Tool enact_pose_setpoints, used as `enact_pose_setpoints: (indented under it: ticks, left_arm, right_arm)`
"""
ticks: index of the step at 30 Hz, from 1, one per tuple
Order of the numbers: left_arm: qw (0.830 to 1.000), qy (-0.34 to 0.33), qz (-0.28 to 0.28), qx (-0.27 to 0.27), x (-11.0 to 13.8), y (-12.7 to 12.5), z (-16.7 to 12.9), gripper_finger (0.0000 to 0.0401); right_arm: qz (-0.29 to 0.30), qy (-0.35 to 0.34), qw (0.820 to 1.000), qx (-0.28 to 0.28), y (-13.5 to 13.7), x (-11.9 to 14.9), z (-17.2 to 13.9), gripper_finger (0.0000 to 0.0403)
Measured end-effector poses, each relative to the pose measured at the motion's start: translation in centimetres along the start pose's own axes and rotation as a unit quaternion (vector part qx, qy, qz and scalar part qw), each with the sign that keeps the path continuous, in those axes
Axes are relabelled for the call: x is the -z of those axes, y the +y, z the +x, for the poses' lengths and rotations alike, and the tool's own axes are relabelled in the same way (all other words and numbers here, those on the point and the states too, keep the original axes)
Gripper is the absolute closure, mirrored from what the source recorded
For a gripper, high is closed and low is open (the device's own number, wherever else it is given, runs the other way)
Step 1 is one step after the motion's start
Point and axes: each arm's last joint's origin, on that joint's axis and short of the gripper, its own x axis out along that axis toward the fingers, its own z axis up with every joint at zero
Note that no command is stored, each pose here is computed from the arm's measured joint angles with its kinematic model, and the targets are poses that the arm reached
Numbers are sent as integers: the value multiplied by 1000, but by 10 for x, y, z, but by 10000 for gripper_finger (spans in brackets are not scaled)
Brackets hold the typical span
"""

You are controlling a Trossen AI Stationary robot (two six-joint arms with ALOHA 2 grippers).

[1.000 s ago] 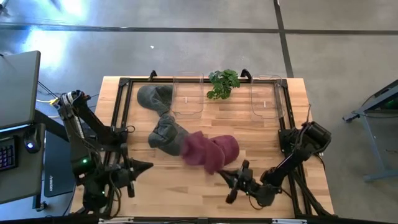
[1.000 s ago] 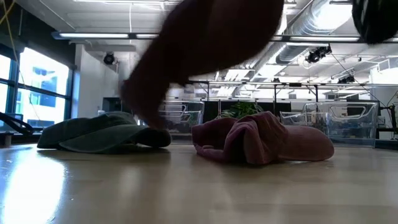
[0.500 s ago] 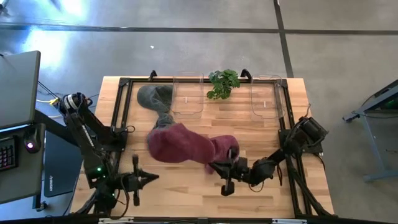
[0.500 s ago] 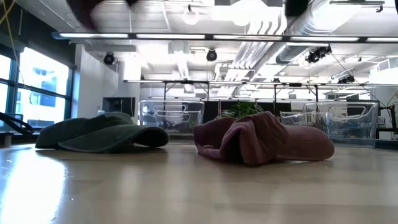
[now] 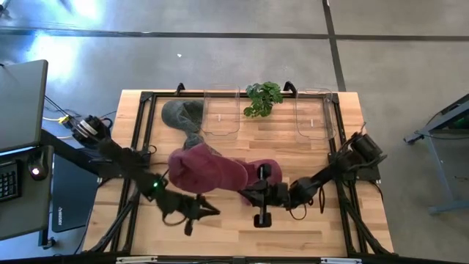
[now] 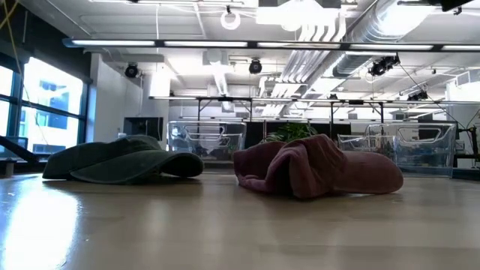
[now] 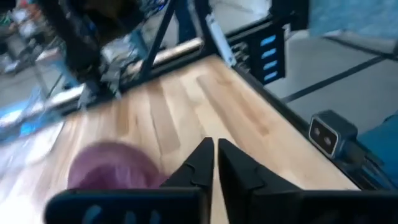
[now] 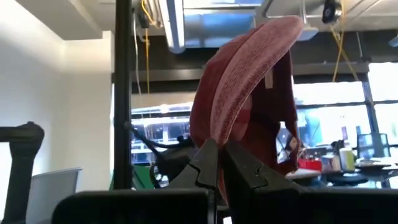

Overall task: Pick & Place hat
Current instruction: Put the left red cap into the left transparent bin

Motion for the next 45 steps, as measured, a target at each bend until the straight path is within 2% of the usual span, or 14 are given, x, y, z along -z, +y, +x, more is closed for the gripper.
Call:
enact_pose_setpoints:
  ticks: [4, 9, 12, 14, 18, 21, 26, 30, 32, 39, 45]
  left_arm:
    - [1000, -14, 22, 9, -2, 25, 6, 326]
    - [999, -40, -6, -4, -2, 56, 15, 223]
    - [995, -96, -33, -21, -10, 75, 17, 173]
    - [988, -152, -39, -13, -18, 85, 16, 154]
    - [956, -292, -7, 20, -36, 88, 10, 150]
    - [942, -335, 0, 21, -38, 87, 12, 158]
    - [945, -327, -13, -8, -34, 87, 16, 170]
    - [962, -270, -26, -29, -21, 85, 26, 172]
    - [963, -264, -32, -32, -18, 84, 30, 172]
    - [930, -365, -24, -38, -28, 86, 23, 172]
    - [920, -392, -15, -25, -36, 87, 22, 172]
  right_arm:
    - [-22, -9, 1000, 4, 6, -16, -5, 400]
    - [-63, 5, 998, 16, 20, -35, -24, 399]
    - [-85, 11, 996, 19, 26, -41, -31, 400]
    - [-96, 11, 995, 14, 29, -42, -33, 400]
    - [-94, 7, 996, 6, 30, -43, -33, 400]
    - [-94, 4, 996, 0, 30, -43, -33, 400]
    - [-92, -4, 996, -15, 31, -43, -33, 399]
    - [-91, -8, 995, -25, 32, -44, -34, 399]
    - [-91, -12, 995, -32, 33, -44, -34, 398]
    - [-87, -17, 995, -40, 32, -44, -33, 398]
    - [-89, -16, 995, -37, 31, -43, -31, 399]
